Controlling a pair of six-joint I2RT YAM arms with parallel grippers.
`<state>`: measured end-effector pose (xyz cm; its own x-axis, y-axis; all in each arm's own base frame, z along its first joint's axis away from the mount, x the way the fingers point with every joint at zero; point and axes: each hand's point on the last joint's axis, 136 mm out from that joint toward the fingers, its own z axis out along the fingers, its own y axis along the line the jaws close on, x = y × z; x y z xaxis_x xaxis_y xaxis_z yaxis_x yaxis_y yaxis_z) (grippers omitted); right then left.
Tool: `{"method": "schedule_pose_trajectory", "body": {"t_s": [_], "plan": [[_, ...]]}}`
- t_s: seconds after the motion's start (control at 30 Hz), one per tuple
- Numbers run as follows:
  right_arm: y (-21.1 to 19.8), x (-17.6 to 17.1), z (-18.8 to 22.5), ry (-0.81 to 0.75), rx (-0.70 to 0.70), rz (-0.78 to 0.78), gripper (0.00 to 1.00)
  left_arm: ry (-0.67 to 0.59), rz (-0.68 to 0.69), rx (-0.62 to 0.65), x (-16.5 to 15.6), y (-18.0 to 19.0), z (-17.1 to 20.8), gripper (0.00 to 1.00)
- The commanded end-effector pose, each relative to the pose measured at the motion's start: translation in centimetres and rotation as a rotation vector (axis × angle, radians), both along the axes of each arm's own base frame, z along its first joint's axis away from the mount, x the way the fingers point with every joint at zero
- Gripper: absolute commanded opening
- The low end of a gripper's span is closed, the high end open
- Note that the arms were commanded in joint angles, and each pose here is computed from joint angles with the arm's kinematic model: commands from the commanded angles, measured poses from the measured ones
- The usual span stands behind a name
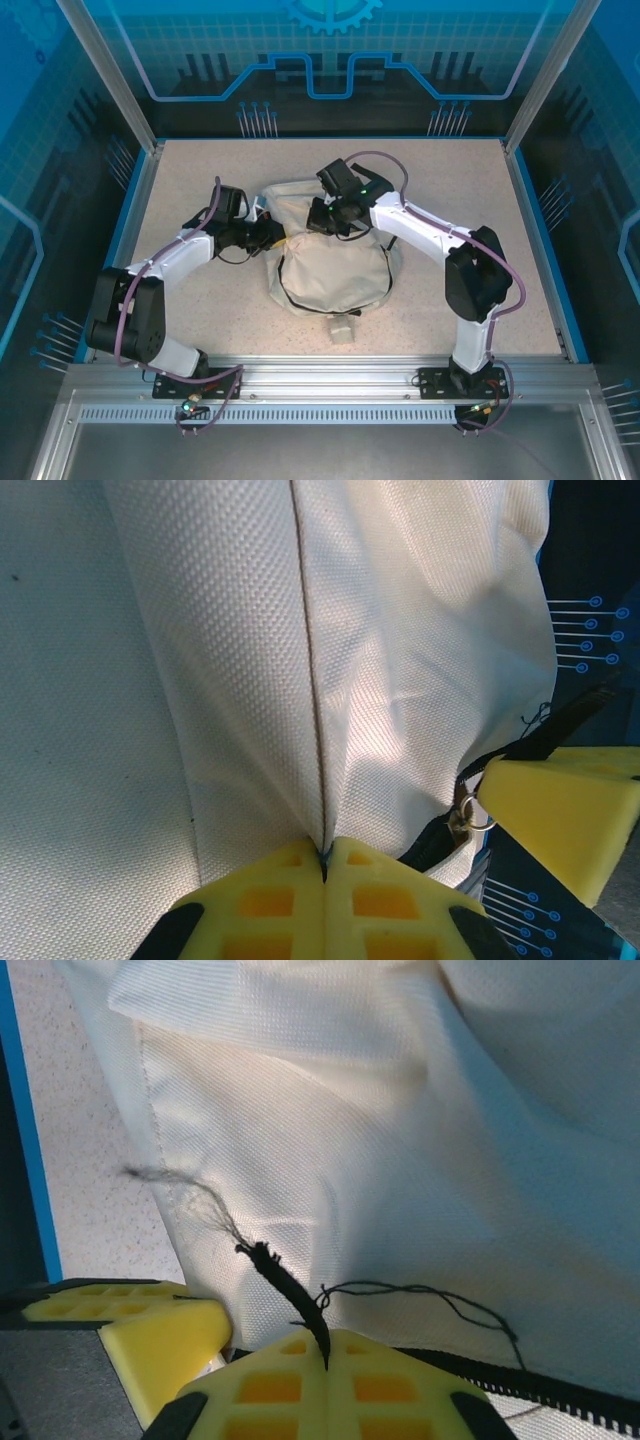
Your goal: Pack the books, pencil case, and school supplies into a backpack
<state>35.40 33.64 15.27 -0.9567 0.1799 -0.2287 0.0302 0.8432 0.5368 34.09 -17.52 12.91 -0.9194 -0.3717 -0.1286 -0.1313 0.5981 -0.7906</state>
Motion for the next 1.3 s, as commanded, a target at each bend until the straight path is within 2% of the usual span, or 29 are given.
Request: {"method": "schedule_pose_trajectory", "body": {"t_s": [0.0, 0.27, 0.43, 0.6, 0.87, 1.27], "plan": [[-0.7, 0.7, 1.7, -0.132, -0.133, 0.015, 0.0, -0.046, -0.034, 0.0, -0.9, 0.0, 1.3, 0.0], [-1.9, 1.8, 3.2, -0.414, -0.539, 0.081, 0.0, -0.019, 0.031, 0.076, -1.3, 1.6, 0.3, 0.0], [-5.3, 2.7, 2.4, -0.405, -0.816, 0.011, 0.0, 0.003, 0.055, 0.091, -1.4, 2.3, -0.3, 0.0], [-9.2, 3.1, 2.2, -0.359, -1.01, -0.086, 0.0, 0.005, 0.065, 0.087, -1.5, 2.7, -0.3, 0.0], [-13.5, 3.4, 2.8, -0.295, -1.089, -0.197, 0.0, 0.021, 0.112, 0.103, -1.3, 4.0, -0.9, 0.0], [-19.6, 3.7, -1.1, -0.129, -1.013, -0.27, 0.0, 0.029, 0.161, 0.109, -0.5, 5.6, -1.0, 0.0]]}}
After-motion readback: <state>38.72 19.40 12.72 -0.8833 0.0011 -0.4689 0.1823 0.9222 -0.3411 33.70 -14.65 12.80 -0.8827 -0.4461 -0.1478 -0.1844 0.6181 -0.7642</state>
